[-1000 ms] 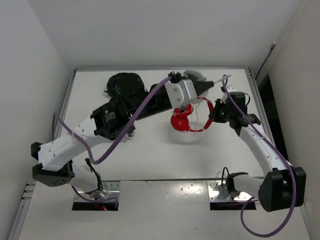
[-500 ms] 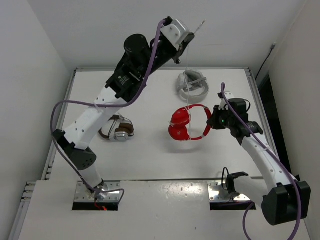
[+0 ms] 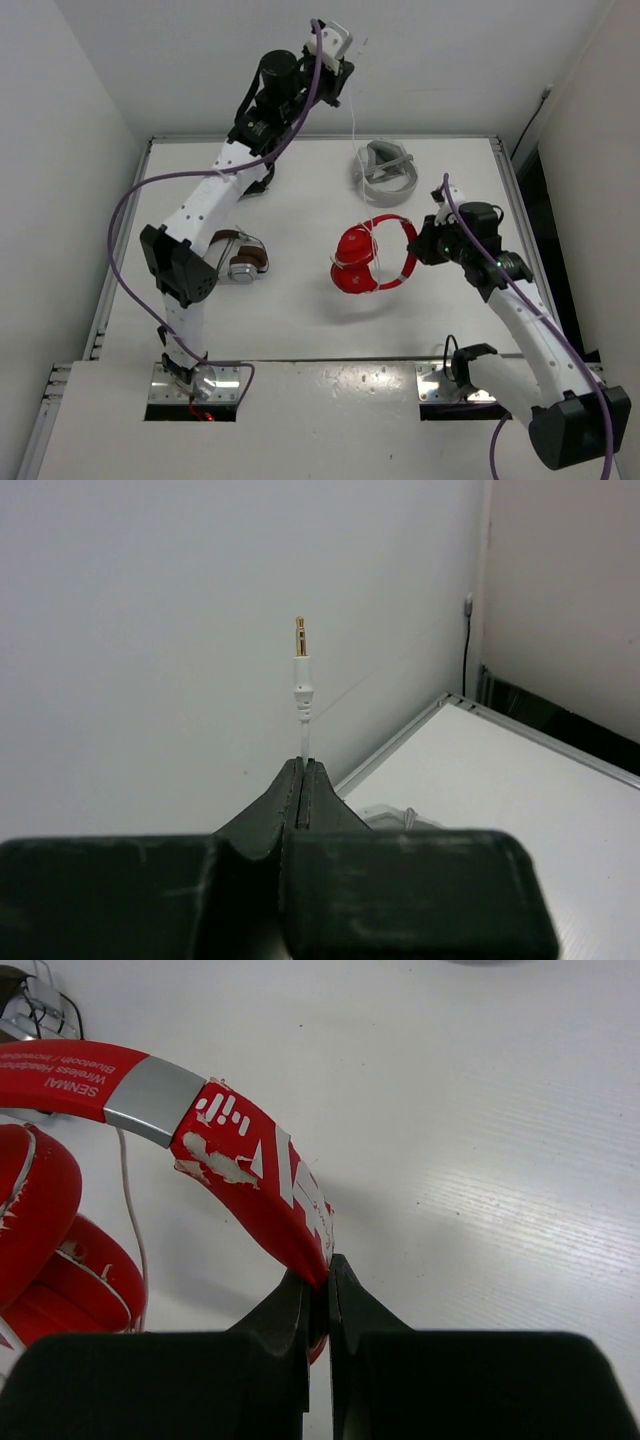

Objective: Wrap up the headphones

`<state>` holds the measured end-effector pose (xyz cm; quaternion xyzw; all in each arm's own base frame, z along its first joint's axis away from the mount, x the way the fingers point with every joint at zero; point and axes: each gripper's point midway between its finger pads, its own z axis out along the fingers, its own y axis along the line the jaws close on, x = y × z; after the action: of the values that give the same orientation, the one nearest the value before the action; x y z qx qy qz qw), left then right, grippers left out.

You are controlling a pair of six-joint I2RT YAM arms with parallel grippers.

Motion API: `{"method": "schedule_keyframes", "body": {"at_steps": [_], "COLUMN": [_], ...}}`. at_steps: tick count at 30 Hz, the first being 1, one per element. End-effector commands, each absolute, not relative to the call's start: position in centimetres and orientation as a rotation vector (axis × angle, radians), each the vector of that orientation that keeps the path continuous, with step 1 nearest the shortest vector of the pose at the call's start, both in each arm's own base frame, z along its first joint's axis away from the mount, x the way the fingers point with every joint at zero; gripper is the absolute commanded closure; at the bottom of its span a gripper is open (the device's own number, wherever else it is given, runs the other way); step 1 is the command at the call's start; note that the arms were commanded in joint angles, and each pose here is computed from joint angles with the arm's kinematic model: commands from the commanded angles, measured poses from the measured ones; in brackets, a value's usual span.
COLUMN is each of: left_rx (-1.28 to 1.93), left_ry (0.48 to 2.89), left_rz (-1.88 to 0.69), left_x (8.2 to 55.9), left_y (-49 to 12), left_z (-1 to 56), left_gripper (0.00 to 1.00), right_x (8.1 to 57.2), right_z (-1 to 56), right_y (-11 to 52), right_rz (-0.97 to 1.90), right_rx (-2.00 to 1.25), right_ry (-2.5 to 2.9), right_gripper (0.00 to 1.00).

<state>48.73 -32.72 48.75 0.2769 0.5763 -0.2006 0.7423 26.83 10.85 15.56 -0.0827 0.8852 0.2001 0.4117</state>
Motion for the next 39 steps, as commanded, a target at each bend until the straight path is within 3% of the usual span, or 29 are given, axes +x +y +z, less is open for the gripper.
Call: {"method": "schedule_keyframes", "body": {"at_steps": [1, 12, 21, 28, 34, 39], "left_rx": [0.567, 0.399, 0.353, 0.206, 0.002, -0.070], "left_ry": [1.268, 1.599, 1.912, 2.246, 2.373, 2.435], "left_rz": [-0.478, -0.534, -0.711, -0.928, -1.068, -1.087], "left_x": [49.4, 54.3, 49.8, 42.4, 37.0, 33.9], "left_y": [-32.1, -28.1, -27.3, -26.8, -26.1, -26.5], "left_z": [49.4, 38.2, 29.1, 19.4, 16.7, 14.3], "left_gripper": [1.00, 1.00, 1.00, 1.00, 1.00, 1.00], "right_x": [27.2, 27.2, 28.4, 29.4, 30.0, 30.0], "right_z": [20.5, 24.9, 28.4, 30.4, 28.8, 27.1], "right_y": [12.5, 12.3, 12.2, 12.6, 12.0, 13.6], "right_rz": [0.553, 0.445, 0.426, 0.481, 0.562, 0.794], "right_rx": [-0.305, -0.319, -0.283, -0.201, 0.002, 0.213], "right_ry": [2.045, 1.893, 1.786, 1.770, 1.858, 1.972], "right_gripper": [1.00, 1.00, 1.00, 1.00, 1.00, 1.00]}}
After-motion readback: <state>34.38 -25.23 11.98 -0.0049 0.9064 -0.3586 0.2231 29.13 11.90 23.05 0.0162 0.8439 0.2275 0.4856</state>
